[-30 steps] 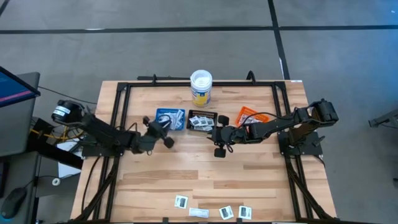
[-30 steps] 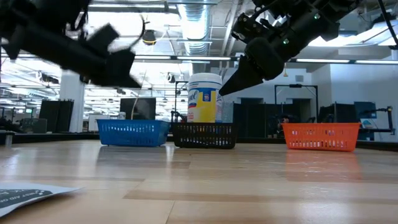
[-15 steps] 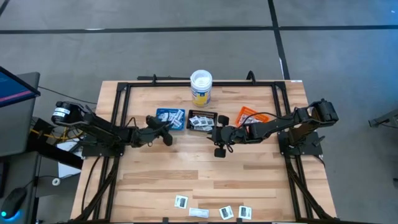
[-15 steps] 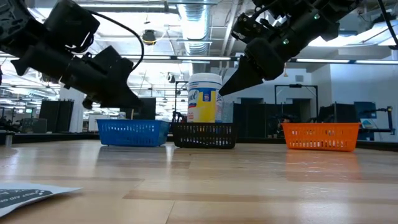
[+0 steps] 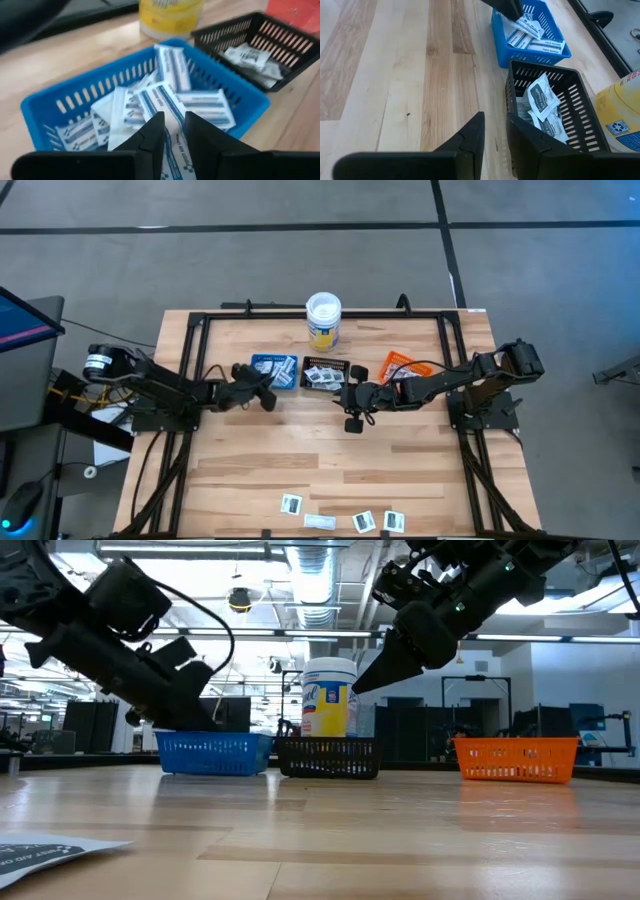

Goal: Pick & Place First Aid Supplies
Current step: Put the black towelette pack into the black bin

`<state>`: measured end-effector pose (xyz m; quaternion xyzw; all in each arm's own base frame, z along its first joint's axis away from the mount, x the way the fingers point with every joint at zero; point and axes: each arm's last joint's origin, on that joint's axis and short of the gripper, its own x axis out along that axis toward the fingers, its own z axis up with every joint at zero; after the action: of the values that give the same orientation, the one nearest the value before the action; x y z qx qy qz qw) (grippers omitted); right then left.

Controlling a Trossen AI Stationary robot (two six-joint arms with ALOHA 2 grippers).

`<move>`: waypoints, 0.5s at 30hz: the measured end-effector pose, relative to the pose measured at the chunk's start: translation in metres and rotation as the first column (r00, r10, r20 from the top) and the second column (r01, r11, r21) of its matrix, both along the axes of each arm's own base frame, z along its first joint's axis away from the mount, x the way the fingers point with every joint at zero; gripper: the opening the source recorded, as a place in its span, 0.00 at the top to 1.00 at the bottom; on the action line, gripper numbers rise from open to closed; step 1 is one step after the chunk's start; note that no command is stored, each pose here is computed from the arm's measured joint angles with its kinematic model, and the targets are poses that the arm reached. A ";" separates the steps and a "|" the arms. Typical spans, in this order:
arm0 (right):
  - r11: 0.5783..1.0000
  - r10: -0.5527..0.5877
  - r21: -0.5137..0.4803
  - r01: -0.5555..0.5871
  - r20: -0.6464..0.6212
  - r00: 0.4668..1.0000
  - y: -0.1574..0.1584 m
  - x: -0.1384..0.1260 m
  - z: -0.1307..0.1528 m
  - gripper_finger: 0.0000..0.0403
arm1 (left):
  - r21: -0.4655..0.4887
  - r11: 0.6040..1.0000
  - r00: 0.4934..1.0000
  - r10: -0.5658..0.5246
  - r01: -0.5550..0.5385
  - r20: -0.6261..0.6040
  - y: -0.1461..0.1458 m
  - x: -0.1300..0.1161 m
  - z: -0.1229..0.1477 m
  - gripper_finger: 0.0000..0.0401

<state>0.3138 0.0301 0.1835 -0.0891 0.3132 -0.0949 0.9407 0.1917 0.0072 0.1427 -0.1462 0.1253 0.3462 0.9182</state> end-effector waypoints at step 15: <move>1.000 -0.003 -0.001 0.003 0.000 1.000 -0.001 0.000 0.000 0.82 | -0.048 0.995 0.996 0.090 -0.091 -0.008 0.032 -0.003 -0.002 0.81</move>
<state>0.3139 0.0290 0.1835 -0.0890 0.3135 -0.0964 0.9405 0.1887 0.0395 0.1411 -0.1726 0.1295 0.3848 0.8974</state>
